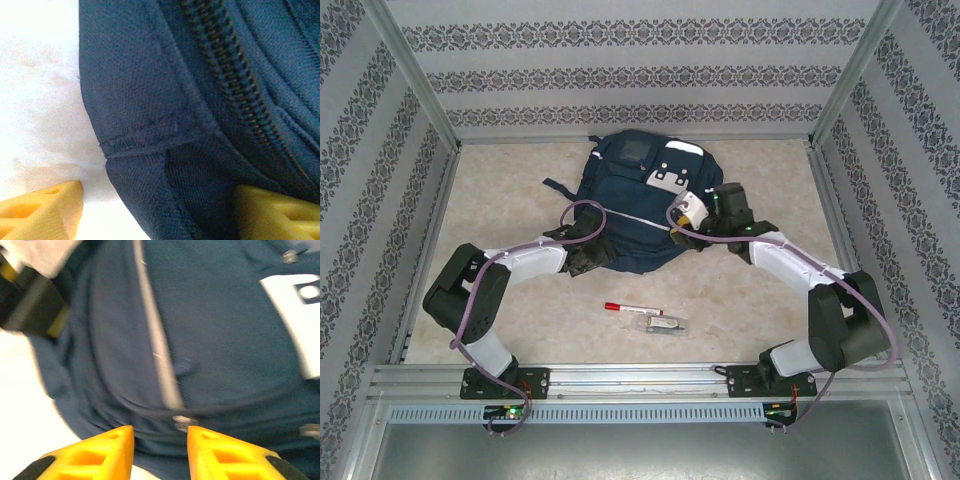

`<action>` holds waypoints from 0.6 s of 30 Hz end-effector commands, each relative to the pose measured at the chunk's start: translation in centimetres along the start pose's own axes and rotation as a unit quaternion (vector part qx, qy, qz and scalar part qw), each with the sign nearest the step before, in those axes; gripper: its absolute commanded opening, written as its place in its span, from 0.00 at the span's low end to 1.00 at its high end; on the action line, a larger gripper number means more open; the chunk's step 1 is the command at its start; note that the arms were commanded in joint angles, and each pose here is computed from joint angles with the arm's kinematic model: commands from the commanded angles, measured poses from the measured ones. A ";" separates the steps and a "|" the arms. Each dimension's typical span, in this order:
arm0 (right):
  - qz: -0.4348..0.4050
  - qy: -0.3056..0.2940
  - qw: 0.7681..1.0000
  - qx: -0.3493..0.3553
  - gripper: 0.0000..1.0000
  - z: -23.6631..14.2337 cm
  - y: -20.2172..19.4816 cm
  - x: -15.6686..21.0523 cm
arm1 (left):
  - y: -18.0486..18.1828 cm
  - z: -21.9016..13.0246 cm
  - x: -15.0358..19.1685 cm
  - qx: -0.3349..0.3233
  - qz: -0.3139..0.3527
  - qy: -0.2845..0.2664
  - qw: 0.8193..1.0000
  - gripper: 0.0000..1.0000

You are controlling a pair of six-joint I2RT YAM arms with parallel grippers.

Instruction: Pack books, pencil case, and school supplies into a backpack

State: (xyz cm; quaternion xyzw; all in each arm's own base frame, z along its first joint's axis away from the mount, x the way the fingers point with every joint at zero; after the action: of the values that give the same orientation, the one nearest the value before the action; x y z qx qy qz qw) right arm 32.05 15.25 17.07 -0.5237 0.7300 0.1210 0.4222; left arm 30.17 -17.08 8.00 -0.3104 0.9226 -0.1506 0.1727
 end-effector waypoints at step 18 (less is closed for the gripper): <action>-0.262 -0.009 0.965 -0.006 0.47 5.2 -2.0 3.0 | 1.6 0.8 6.3 0.017 -0.013 0.151 0.988 0.77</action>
State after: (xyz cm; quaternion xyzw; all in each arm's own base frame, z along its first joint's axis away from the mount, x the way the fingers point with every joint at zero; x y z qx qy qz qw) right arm 35.22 14.60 10.64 -0.6912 0.5975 0.0226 0.4059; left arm 29.59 -17.04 7.91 -0.3154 0.9124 -0.1837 0.1850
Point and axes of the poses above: each hand's point on the last joint's axis, 136 mm out from that joint toward the fingers, its own z axis out along the fingers, its own y axis along the line the jaws close on, x = y × z, the point moved 6 cm from there along -z, back along the fingers, and after that the axes turned 13 degrees about -z, right-handed, at the moved point
